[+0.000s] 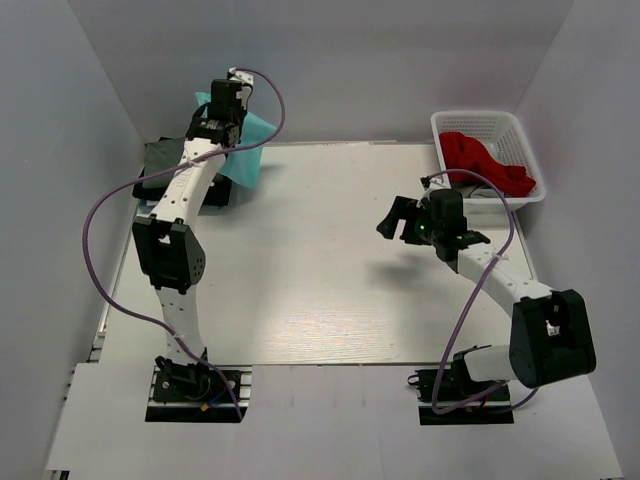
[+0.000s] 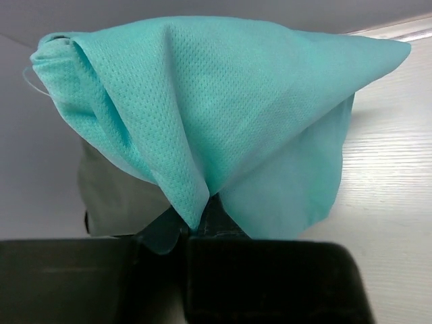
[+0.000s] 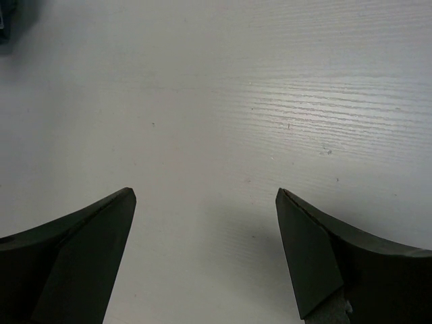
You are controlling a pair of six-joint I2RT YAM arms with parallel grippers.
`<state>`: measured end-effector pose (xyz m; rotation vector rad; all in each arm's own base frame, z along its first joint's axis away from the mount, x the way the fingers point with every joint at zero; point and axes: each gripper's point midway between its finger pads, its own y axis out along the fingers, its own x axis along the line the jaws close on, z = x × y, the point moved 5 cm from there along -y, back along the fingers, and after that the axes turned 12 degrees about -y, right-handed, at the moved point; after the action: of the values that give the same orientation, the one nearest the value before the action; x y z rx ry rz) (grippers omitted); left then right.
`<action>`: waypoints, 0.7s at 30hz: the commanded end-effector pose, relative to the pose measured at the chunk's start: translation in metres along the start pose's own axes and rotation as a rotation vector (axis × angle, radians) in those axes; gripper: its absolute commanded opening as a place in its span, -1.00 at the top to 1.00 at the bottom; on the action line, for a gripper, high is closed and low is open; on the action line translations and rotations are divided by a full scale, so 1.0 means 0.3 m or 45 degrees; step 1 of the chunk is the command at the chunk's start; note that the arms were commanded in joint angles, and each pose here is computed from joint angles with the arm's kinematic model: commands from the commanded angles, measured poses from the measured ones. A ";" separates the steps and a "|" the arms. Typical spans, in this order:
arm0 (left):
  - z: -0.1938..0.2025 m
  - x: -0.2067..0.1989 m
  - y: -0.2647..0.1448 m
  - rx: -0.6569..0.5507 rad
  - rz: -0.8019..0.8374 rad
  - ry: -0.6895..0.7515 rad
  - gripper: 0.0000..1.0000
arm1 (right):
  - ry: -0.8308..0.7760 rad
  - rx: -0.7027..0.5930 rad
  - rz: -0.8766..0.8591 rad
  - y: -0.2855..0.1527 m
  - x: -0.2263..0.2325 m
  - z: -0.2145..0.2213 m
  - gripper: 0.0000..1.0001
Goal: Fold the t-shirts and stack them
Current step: Put the neatly folded tshirt into the corner of the board with the left arm
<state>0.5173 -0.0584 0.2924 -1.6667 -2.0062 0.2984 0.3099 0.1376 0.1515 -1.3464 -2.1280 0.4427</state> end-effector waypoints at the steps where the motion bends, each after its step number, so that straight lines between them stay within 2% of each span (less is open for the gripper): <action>1: -0.065 0.107 -0.025 -0.045 -0.065 0.002 1.00 | -0.005 -0.093 -0.079 0.014 0.031 -0.100 -0.81; 11: -0.114 0.268 -0.016 -0.105 -0.072 -0.073 1.00 | 0.033 -0.036 -0.205 0.078 0.057 -0.101 -0.81; 21: -0.134 0.354 -0.008 -0.139 -0.023 -0.129 1.00 | 0.061 -0.006 -0.273 0.110 0.071 -0.095 -0.81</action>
<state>0.5260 0.0319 0.3205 -1.6525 -2.0932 0.3311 0.3286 0.1628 0.1385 -1.1304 -2.1241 0.4042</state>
